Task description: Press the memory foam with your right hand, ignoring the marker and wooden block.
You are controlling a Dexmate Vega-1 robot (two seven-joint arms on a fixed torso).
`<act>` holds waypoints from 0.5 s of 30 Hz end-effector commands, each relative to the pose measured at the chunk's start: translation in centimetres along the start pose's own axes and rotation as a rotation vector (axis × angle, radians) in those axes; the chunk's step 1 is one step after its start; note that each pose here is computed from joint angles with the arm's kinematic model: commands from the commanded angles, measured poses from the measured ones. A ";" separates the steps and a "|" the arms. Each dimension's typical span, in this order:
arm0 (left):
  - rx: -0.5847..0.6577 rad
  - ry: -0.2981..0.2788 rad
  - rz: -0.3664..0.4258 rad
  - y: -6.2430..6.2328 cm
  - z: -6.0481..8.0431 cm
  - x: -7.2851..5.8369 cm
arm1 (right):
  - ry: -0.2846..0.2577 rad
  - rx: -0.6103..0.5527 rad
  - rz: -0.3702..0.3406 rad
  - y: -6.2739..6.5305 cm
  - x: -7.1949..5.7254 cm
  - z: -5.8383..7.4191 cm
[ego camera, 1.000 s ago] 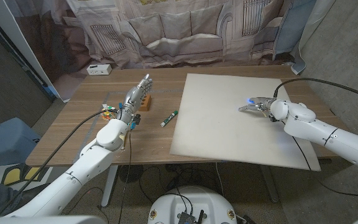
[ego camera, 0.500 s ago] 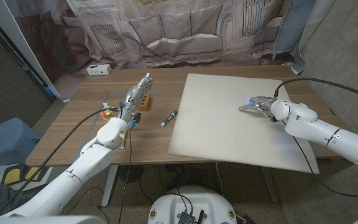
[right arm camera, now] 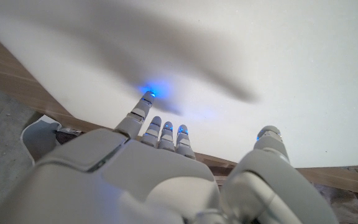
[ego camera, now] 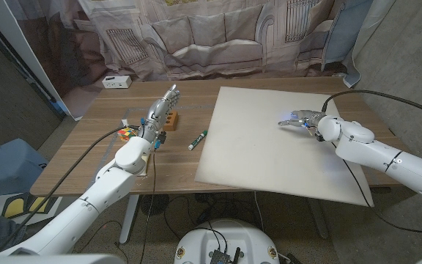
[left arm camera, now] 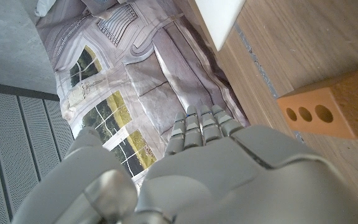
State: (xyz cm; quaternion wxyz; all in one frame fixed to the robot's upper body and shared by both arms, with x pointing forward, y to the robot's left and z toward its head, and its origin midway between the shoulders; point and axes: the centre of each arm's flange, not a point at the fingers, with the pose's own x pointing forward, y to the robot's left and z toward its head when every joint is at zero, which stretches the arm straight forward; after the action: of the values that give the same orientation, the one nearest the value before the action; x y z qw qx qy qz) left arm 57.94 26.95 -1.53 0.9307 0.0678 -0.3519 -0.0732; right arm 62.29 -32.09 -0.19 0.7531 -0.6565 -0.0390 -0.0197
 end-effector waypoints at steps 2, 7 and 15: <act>0.001 -0.002 0.003 0.5 0.1 0.3 | -0.012 -0.003 -0.051 -0.8 -0.4 0.8; 0.003 0.003 0.000 0.6 0.0 0.4 | -0.025 0.005 -0.074 -1.0 -0.7 0.9; 0.004 0.000 0.001 0.8 0.2 0.6 | -0.059 0.033 -0.138 -1.4 -1.7 1.3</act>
State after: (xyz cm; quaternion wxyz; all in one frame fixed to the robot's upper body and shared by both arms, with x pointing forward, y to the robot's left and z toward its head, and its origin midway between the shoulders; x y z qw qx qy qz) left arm 58.17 27.27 -1.21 0.9307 0.0676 -0.3520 -0.0735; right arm 61.49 -31.43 0.59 0.7527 -0.6542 -0.0649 -0.0347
